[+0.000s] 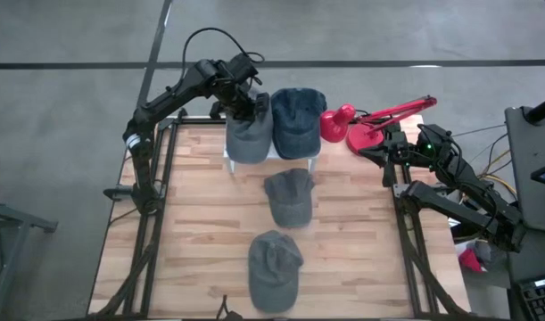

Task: Pick & Place hat
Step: Put the bottom left light gray cap on the shelf

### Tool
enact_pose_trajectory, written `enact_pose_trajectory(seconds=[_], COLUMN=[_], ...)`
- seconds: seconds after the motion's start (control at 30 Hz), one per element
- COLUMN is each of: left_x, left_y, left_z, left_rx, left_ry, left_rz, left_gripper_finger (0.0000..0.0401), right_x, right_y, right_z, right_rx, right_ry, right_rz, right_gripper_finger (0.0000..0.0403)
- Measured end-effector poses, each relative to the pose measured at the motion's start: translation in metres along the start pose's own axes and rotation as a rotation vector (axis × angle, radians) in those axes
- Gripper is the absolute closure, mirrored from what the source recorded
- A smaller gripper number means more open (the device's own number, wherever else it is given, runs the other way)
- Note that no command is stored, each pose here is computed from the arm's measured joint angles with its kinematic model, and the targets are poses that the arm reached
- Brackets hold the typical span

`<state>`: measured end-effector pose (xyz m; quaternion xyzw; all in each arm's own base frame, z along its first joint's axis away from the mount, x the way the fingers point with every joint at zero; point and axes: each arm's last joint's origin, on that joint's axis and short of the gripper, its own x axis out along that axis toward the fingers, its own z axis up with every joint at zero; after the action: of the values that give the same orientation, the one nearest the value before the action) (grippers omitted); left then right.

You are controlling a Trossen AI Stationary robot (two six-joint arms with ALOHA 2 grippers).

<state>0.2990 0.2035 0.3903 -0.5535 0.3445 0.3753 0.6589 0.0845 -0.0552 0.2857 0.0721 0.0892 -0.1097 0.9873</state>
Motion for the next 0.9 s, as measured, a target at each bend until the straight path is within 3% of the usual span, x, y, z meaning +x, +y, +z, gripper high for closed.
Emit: enact_pose_trajectory(seconds=[0.5, 0.9], left_x=[-0.0019, -0.0024], left_y=[-0.0028, -0.0038], left_z=[-0.0032, 0.0007], left_rx=[0.059, 0.108], left_ry=[0.027, -0.062], left_rz=[-0.039, -0.011], left_gripper_finger=[0.0401, 0.0401], right_x=[0.0000, 0.0000], right_y=[0.0001, 0.0001], right_z=[0.0000, 0.0000], right_rx=[-0.004, -0.001], right_ry=[0.000, 0.000], right_rz=[0.002, 0.004], right_gripper_finger=[0.0394, 0.0394])
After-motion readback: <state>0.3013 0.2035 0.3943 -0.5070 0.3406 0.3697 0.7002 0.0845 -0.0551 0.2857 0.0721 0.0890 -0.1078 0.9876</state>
